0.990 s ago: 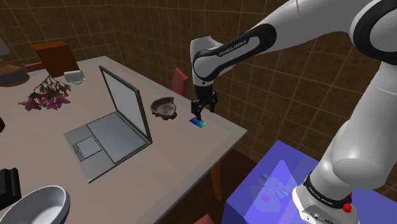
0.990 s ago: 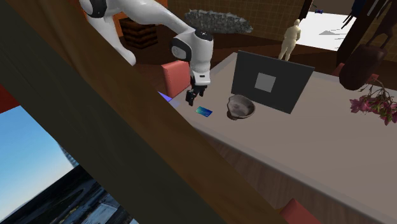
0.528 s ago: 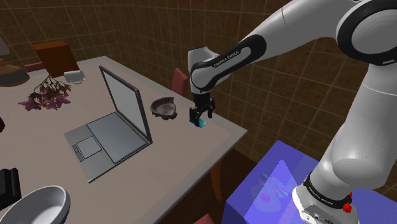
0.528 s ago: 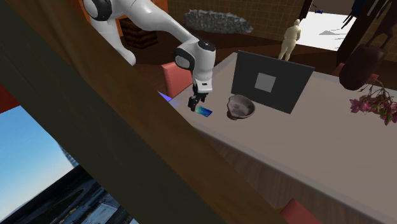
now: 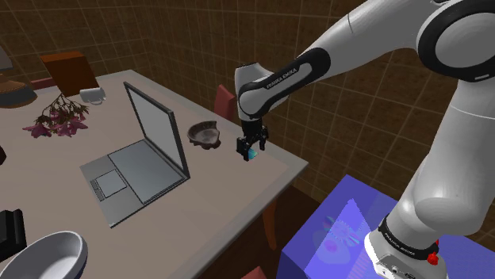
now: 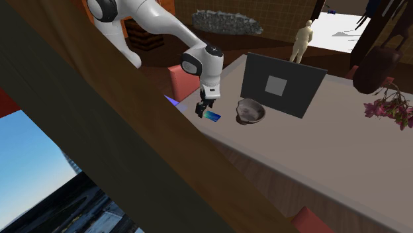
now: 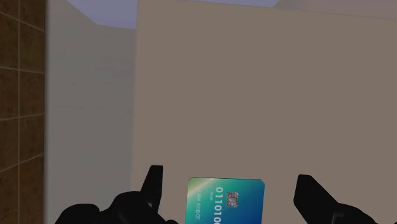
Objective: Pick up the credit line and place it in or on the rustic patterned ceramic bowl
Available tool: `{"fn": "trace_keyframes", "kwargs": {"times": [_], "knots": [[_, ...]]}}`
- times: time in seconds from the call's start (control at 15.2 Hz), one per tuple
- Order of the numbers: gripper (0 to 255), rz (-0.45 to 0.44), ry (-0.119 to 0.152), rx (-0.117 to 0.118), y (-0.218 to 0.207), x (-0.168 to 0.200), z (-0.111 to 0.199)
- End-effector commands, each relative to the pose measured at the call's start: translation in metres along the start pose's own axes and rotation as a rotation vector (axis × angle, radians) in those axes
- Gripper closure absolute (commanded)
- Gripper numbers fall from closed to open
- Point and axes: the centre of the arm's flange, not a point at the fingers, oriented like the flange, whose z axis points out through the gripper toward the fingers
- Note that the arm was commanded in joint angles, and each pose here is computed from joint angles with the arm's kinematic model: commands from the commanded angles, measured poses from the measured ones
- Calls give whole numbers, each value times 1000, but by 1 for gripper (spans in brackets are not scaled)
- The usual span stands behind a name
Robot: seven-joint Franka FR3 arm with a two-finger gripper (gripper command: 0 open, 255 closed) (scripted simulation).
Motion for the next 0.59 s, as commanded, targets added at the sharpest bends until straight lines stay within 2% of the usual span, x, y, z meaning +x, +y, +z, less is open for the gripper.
{"fn": "trace_keyframes", "kwargs": {"times": [0.0,0.07,0.53], "knots": [[0,0,0,0,0,0,0],[255,0,0,0,0,0,0],[255,0,0,0,-1,0,1]]}}
